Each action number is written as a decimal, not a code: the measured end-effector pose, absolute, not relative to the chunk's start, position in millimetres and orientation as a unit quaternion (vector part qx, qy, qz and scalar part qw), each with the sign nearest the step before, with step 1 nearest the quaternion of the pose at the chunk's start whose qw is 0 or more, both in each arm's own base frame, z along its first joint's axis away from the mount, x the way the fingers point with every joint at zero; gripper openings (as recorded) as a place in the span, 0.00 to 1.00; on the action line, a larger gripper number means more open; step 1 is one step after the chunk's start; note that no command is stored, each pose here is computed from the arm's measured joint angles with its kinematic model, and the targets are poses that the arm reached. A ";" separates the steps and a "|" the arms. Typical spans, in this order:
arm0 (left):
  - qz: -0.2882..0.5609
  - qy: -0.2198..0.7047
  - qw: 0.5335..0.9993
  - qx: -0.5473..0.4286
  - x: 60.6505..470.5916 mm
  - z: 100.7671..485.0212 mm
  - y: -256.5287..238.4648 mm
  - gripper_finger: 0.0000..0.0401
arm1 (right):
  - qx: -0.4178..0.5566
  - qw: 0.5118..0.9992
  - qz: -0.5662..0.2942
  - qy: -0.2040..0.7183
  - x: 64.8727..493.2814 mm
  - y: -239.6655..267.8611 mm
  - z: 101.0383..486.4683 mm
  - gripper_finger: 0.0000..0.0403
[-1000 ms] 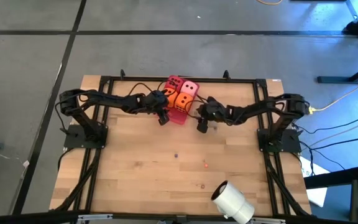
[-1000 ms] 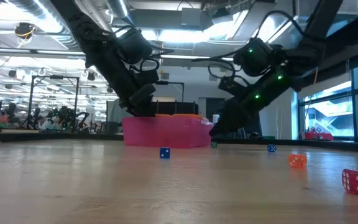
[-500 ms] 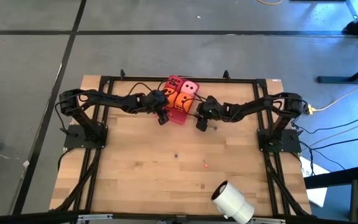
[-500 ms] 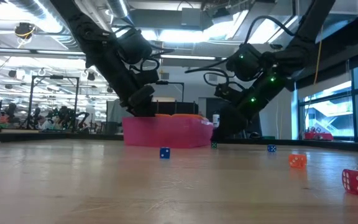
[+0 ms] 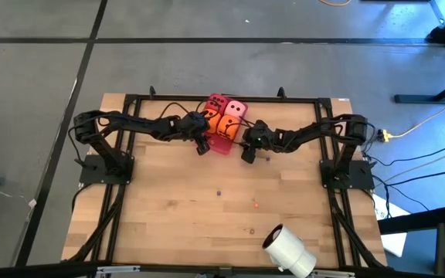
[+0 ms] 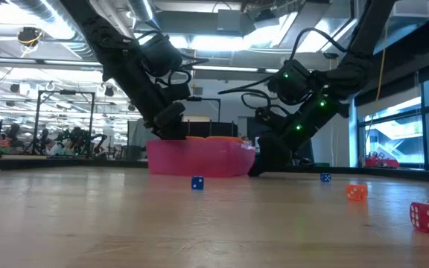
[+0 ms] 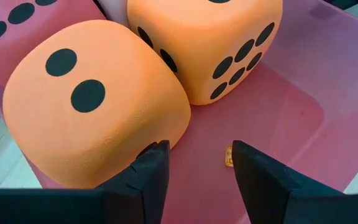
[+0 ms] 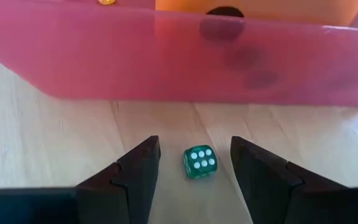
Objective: Pick & Place Dice
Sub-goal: Put the small green dice into the red bin, then put the small blue dice into the red bin
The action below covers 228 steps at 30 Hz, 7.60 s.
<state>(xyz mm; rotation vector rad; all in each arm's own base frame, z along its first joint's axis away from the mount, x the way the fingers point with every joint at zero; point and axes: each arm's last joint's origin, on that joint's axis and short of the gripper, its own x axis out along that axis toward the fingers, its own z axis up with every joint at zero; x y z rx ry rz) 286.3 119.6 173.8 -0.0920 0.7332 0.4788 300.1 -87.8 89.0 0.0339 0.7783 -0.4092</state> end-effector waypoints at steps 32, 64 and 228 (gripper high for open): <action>0.231 0.354 0.905 -0.045 286.4 173.9 119.5 0.41 | 0.120 0.894 -0.234 0.362 299.1 -83.4 85.9 0.17; 0.266 0.282 0.922 -0.004 266.4 232.4 95.8 0.36 | 0.091 0.951 -0.246 0.162 311.1 -38.0 166.8 0.18; 0.265 0.317 0.910 -0.027 261.7 226.8 92.2 0.36 | 0.075 0.715 -0.198 0.666 283.3 -12.9 156.7 0.52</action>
